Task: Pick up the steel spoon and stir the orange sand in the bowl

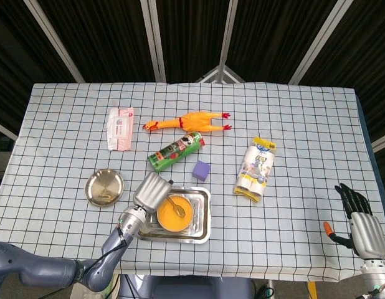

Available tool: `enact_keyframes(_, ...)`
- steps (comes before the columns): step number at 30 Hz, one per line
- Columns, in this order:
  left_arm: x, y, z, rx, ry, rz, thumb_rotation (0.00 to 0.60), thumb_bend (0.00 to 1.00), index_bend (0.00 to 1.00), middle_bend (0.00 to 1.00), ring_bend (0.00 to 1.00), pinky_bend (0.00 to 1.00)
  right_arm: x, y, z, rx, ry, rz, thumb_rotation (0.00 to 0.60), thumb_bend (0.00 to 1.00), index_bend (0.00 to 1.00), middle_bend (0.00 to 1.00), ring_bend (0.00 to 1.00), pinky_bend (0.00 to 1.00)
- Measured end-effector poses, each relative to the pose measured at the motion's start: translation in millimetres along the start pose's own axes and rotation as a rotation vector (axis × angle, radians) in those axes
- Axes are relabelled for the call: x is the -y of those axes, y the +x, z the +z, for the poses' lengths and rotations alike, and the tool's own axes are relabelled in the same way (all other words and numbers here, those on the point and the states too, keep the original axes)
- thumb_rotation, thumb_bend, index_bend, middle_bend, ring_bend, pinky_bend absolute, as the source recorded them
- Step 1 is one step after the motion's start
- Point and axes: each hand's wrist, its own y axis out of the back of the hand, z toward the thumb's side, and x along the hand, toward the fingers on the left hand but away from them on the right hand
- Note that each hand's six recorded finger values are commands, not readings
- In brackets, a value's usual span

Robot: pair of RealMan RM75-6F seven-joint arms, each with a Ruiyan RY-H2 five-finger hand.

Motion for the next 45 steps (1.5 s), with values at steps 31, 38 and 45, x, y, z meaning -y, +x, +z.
enact_keyframes(31, -40, -2, 14, 0.224, 0.687, 0.298, 0.6, 0.72, 0.8, 1.0, 1.0, 1.0, 0, 0, 1, 0.002, -0.014, 0.007, 0.6, 0.4, 0.0, 0.0, 0.0, 0.0)
enact_keyframes(38, -41, 6, 26, 0.261, 0.852, 0.337, 0.6, 0.72, 0.81, 1.0, 1.0, 1.0, 0, 0, -3, 0.023, -0.036, 0.014, 0.6, 0.4, 0.0, 0.0, 0.0, 0.0)
enact_keyframes(45, -44, 9, 28, 0.266, 0.874, 0.344, 0.6, 0.72, 0.81, 1.0, 1.0, 1.0, 0, 0, -2, 0.022, -0.037, 0.019, 0.6, 0.4, 0.0, 0.0, 0.0, 0.0)
